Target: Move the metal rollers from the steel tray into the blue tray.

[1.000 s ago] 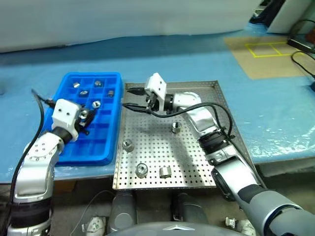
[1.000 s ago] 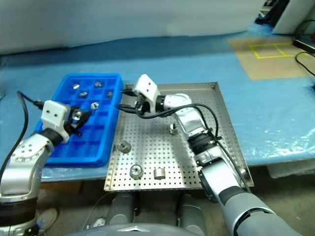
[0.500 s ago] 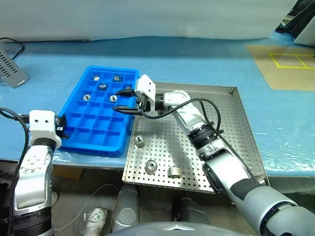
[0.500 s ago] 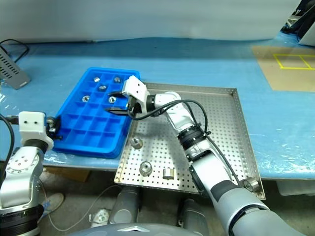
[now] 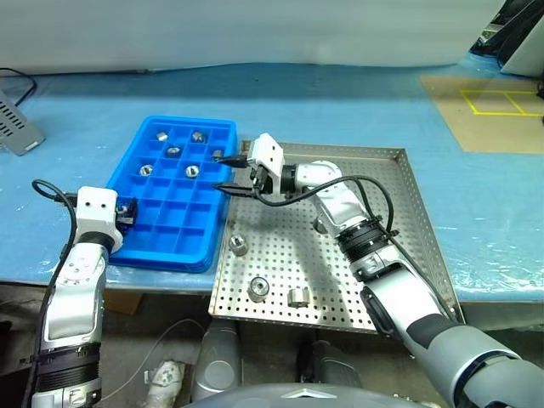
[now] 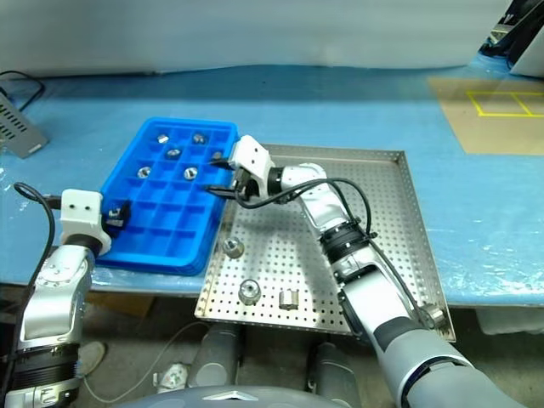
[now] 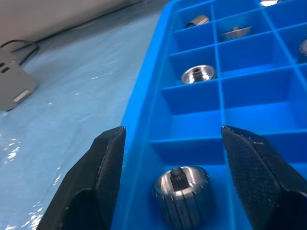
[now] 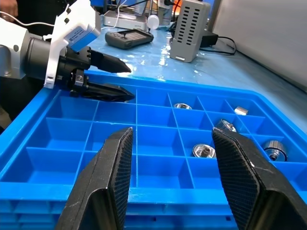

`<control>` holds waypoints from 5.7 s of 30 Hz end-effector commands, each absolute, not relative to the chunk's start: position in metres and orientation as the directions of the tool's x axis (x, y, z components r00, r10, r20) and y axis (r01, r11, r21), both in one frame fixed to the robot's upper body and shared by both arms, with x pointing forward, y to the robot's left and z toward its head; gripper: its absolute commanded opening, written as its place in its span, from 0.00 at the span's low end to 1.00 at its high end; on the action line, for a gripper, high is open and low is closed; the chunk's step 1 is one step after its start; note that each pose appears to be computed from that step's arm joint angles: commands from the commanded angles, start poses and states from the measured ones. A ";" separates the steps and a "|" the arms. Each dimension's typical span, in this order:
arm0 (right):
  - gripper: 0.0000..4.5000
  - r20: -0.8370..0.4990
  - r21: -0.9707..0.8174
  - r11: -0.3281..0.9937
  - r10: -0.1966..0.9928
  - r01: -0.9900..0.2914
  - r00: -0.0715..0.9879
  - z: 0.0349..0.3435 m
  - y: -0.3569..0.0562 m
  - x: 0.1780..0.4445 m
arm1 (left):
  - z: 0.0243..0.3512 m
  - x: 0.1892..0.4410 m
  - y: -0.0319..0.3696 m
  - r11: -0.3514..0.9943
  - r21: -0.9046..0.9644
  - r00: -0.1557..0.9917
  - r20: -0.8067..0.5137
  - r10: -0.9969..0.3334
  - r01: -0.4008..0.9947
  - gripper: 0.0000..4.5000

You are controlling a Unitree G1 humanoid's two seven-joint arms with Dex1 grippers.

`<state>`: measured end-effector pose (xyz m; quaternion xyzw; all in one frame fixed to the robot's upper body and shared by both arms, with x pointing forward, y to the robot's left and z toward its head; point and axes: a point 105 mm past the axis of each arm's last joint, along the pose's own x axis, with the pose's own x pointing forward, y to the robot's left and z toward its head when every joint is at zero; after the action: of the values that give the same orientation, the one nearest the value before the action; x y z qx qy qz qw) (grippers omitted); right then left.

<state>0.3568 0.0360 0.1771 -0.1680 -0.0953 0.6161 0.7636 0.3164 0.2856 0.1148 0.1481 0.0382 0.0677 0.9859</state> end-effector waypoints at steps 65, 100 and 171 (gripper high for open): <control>0.60 -0.072 -0.353 0.682 0.663 -0.641 0.745 0.148 -0.107 0.352 | 0.154 0.346 0.114 0.715 0.254 0.748 -0.058 -0.661 0.652 0.75; 0.60 -0.146 -0.312 0.675 0.662 -0.669 0.736 0.133 -0.110 0.325 | 0.164 0.334 0.088 0.450 0.250 0.484 -0.097 -0.869 0.857 0.75; 0.60 -0.092 -0.350 0.847 0.395 -0.401 0.914 0.139 -0.158 0.309 | 0.099 0.360 0.024 0.159 0.266 0.247 -0.342 -0.907 0.951 0.75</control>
<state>0.3109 -0.1567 0.1229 -0.1704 0.0363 0.2146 0.9610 0.3592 0.0224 0.0933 0.2097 0.0620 -0.6118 0.7602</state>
